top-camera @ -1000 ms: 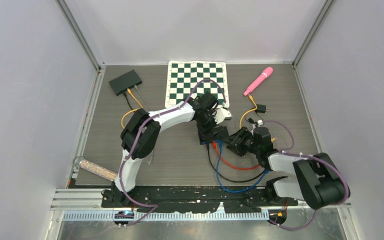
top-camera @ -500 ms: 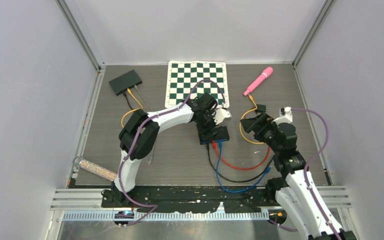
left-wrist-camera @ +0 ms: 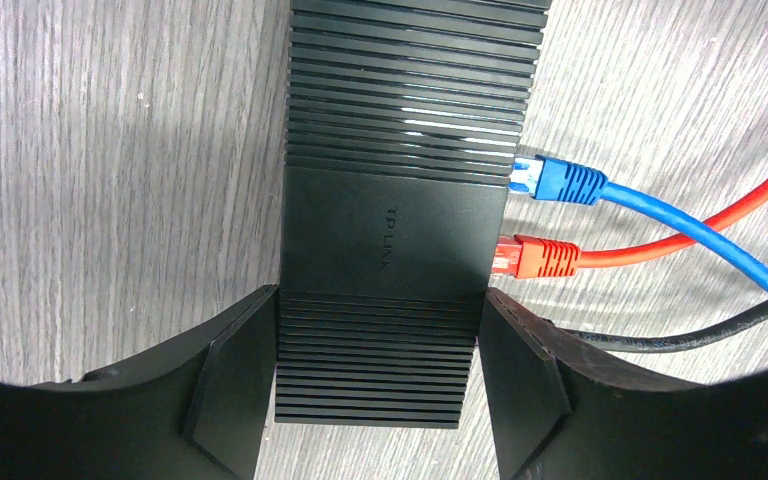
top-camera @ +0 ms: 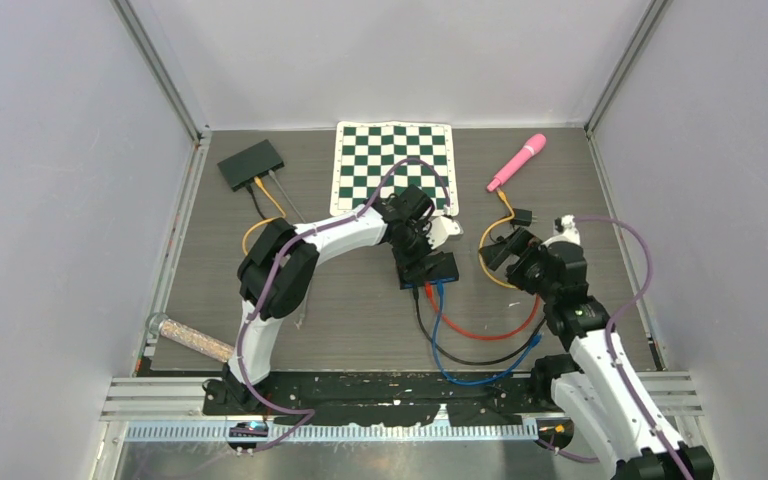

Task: Pull the plug from the switch port
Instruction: Pull the connector from the switch port.

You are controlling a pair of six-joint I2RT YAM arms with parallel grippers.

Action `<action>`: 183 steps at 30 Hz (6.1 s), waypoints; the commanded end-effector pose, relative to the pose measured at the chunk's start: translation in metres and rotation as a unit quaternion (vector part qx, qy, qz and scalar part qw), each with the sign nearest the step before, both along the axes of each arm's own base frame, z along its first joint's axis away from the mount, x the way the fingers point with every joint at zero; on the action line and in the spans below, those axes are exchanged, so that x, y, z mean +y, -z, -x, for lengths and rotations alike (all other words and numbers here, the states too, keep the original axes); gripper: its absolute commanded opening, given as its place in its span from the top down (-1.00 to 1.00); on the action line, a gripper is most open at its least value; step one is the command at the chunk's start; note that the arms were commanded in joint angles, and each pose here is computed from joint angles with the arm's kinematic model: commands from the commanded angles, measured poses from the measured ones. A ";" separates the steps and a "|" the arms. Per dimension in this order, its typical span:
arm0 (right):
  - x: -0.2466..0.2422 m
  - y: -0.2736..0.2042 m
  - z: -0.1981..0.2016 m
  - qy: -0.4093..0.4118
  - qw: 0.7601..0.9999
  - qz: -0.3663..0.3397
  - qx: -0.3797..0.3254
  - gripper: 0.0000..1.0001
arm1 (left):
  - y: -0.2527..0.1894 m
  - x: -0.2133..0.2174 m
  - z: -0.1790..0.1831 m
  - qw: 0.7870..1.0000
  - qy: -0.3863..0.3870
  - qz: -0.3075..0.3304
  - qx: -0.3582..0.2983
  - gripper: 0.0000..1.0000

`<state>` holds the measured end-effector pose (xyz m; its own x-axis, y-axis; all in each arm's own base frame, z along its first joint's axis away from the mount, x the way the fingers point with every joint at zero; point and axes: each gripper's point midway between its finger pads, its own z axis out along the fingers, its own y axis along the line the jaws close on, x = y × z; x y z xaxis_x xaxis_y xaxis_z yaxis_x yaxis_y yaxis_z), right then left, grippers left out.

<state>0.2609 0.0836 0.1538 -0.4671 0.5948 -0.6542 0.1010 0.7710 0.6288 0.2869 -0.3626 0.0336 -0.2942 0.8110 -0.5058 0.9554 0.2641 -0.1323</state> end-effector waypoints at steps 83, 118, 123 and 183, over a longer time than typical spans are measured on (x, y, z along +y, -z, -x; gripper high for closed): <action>0.045 0.076 0.040 -0.013 0.973 -0.140 0.185 -0.64 | -0.004 -0.002 0.001 0.999 -0.020 0.025 0.017 0.43; 0.096 0.129 0.007 -0.048 0.961 -0.167 0.213 -0.02 | 0.001 -0.001 0.005 0.999 -0.016 0.020 0.030 0.43; 0.101 0.139 0.013 -0.059 0.956 -0.182 0.223 0.12 | -0.001 -0.002 0.005 0.999 -0.016 0.022 0.031 0.43; 0.100 0.128 0.033 -0.106 0.944 -0.214 0.227 0.89 | 0.009 0.013 -0.003 0.999 -0.039 0.004 0.022 0.47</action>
